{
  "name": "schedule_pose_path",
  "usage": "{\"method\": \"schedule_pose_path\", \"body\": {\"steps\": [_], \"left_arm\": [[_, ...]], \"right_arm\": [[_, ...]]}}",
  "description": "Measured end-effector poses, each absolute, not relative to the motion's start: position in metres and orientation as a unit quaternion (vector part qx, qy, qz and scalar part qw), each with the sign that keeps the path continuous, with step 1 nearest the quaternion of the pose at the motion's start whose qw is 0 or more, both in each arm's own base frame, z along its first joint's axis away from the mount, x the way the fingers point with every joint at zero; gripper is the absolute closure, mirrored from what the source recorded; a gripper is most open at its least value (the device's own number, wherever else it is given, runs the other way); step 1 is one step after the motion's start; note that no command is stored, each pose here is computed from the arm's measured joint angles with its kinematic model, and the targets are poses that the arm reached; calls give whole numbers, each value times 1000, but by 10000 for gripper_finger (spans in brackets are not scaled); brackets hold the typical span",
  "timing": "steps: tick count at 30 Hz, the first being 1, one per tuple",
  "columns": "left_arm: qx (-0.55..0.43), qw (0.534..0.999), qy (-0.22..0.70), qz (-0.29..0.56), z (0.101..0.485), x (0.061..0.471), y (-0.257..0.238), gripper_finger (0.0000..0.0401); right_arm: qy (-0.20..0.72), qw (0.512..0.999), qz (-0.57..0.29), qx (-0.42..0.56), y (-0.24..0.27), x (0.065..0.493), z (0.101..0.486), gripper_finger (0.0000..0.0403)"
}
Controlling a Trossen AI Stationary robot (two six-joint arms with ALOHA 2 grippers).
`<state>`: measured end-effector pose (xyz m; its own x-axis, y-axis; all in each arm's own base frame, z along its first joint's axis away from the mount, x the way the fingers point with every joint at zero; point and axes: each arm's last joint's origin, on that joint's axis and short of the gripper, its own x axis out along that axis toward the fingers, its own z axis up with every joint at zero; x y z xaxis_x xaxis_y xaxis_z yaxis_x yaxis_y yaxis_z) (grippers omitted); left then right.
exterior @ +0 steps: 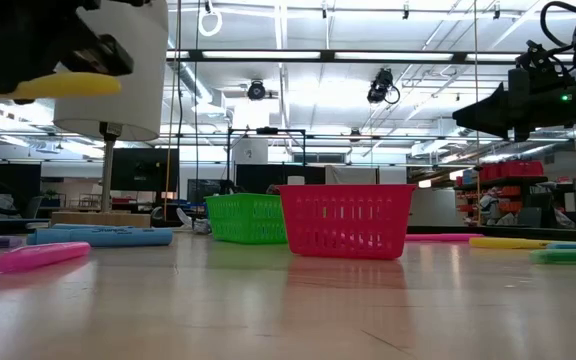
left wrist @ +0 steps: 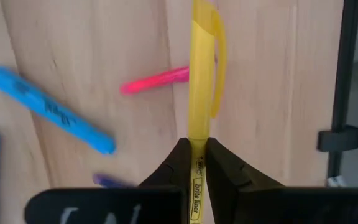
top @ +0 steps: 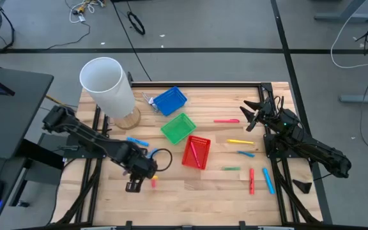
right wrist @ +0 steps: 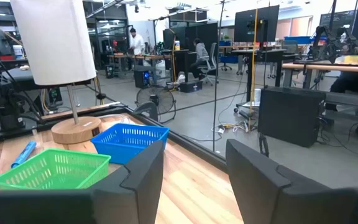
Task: Pick & Place Markers
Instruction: Put the bottom yellow pen into the red bin
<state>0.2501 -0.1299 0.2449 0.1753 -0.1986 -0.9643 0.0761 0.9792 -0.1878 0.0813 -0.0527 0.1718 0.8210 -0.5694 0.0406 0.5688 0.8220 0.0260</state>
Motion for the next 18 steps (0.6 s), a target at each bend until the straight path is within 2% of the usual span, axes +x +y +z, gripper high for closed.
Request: {"method": "schedule_pose_path", "body": {"steps": [8,18], "left_arm": [[-159,754,638,-3,251,246,-128,374],[-302,707,629,118,251,243,-134,373]], "right_arm": [[-23,954,-298,6,-53,81,172,227],[-23,954,-298,6,-53,81,172,227]]}}
